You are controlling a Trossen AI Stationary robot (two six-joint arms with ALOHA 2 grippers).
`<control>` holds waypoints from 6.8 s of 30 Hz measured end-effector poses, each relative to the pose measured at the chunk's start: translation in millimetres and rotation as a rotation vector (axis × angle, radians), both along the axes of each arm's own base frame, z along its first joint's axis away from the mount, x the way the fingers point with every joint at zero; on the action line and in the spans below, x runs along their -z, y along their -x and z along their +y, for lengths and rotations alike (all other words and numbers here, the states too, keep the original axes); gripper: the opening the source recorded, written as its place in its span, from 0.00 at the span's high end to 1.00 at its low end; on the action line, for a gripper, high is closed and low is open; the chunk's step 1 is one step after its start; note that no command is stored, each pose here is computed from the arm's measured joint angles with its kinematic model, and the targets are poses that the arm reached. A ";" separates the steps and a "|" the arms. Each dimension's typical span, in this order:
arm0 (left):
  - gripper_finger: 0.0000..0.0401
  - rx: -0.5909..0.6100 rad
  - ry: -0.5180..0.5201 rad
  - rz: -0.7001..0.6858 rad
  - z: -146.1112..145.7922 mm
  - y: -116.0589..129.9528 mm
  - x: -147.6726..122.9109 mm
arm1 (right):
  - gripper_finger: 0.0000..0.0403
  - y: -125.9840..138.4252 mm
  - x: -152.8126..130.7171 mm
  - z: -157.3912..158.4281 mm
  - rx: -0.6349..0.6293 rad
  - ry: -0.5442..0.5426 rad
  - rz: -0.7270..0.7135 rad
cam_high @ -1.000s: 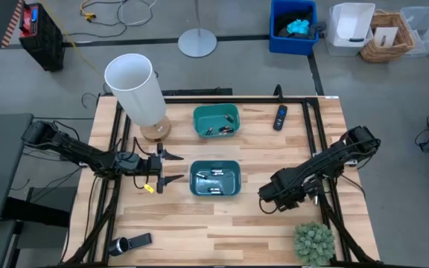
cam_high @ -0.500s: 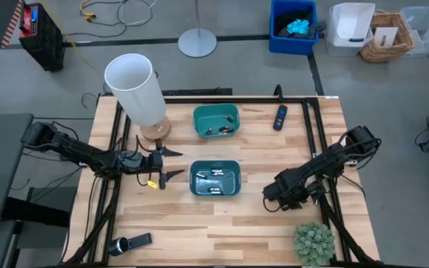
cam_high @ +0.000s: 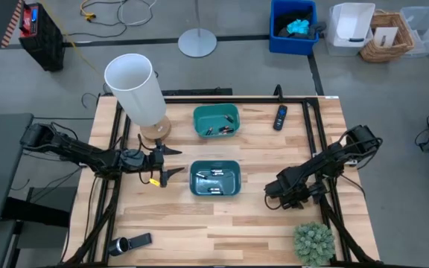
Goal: Sort batteries
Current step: Put the silver battery into the blue bin
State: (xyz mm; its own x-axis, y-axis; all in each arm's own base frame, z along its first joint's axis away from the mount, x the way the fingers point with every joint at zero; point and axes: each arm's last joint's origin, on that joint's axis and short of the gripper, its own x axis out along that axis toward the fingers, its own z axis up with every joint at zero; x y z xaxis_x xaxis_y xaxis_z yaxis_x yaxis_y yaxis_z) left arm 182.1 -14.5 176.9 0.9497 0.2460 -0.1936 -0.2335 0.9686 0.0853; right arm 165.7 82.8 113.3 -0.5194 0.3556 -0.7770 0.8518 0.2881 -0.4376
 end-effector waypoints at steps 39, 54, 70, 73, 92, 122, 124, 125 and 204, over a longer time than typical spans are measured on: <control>0.27 0.007 -0.010 0.004 -0.2 0.0 0.1 | 0.32 25.6 10.3 -23.4 0.072 -0.158 -0.163; 0.27 0.005 -0.011 0.004 -0.1 0.0 0.1 | 0.37 22.4 10.3 -31.4 0.003 -0.215 -0.237; 0.27 -0.002 -0.007 0.004 1.7 -0.2 0.0 | 0.37 21.9 -4.5 -35.6 0.140 -0.141 -0.290; 0.27 0.000 -0.007 0.005 1.7 -0.2 0.1 | 0.37 20.2 -10.0 -32.6 0.123 -0.118 -0.319; 0.27 -0.019 -0.005 0.004 5.0 -0.4 0.1 | 0.37 27.3 -48.2 0.3 -0.369 -0.038 -0.375; 0.27 0.044 0.029 -0.009 4.2 -1.2 -0.7 | 0.37 -13.6 -61.5 19.5 0.405 0.456 -0.230; 0.27 0.053 0.026 -0.010 4.0 -1.2 -0.9 | 0.37 -21.3 -67.5 17.9 0.409 0.506 -0.215; 0.27 0.055 0.026 -0.008 3.8 -1.2 -0.8 | 0.37 -24.7 -70.6 19.1 0.412 0.529 -0.234; 0.27 -0.010 0.136 -0.030 2.9 -0.7 -0.1 | 0.37 53.7 -38.0 52.3 -1.236 -0.188 -0.495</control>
